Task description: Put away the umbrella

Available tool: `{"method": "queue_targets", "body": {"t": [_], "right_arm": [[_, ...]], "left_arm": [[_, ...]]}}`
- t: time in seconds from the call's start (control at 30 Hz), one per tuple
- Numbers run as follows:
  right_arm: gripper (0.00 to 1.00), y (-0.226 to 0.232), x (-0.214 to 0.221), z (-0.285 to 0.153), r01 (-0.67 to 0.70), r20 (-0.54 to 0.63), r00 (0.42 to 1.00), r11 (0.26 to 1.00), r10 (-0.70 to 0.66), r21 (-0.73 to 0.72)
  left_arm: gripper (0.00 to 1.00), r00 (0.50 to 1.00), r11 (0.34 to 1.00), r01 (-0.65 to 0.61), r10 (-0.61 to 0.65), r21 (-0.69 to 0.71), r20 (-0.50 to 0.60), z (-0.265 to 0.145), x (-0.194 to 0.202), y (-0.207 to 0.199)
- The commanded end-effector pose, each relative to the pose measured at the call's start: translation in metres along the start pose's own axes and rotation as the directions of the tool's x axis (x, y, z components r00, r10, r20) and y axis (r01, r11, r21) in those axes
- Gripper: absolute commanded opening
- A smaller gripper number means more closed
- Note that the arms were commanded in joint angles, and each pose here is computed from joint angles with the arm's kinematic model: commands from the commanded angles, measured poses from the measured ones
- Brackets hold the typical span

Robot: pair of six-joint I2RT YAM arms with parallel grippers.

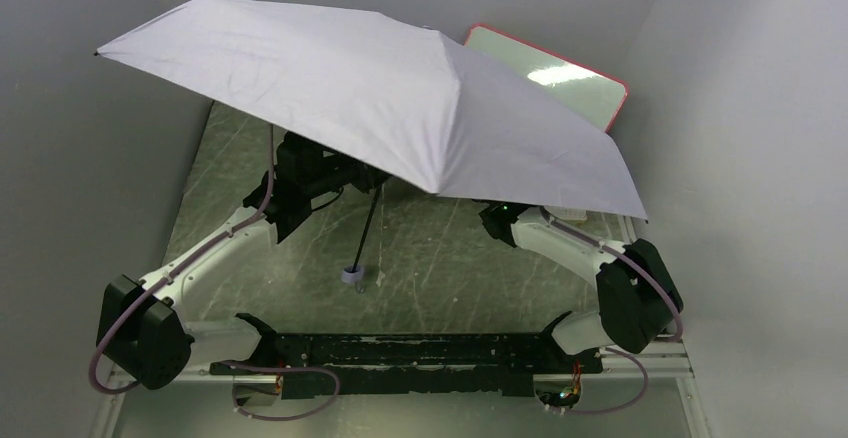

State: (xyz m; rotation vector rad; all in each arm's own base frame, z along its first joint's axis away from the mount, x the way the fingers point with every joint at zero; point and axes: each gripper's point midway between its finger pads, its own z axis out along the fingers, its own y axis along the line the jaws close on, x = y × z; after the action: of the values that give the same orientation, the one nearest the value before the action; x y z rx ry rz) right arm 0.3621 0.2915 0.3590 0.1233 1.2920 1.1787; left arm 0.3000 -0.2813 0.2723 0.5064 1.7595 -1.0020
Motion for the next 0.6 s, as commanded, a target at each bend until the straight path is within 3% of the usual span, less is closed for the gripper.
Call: {"method": "queue_targets", "body": {"t": [0.0,0.33,0.57], "right_arm": [[0.70,0.012,-0.016,-0.001,0.038,0.094,0.995,0.999,-0.036,-0.021],[0.70,0.019,-0.006,0.005,-0.009,0.095,0.995,0.998,0.015,-0.058],[0.72,0.023,0.001,0.022,0.038,0.105,0.994,0.999,-0.039,0.014]], "left_arm": [[0.05,0.991,0.994,-0.086,0.092,-0.063,0.102,-0.006,-0.040,0.002],[0.05,0.992,0.994,-0.079,0.086,-0.071,0.096,-0.004,-0.037,0.005],[0.05,0.993,0.995,-0.074,0.080,-0.064,0.092,-0.002,-0.035,0.005]]}}
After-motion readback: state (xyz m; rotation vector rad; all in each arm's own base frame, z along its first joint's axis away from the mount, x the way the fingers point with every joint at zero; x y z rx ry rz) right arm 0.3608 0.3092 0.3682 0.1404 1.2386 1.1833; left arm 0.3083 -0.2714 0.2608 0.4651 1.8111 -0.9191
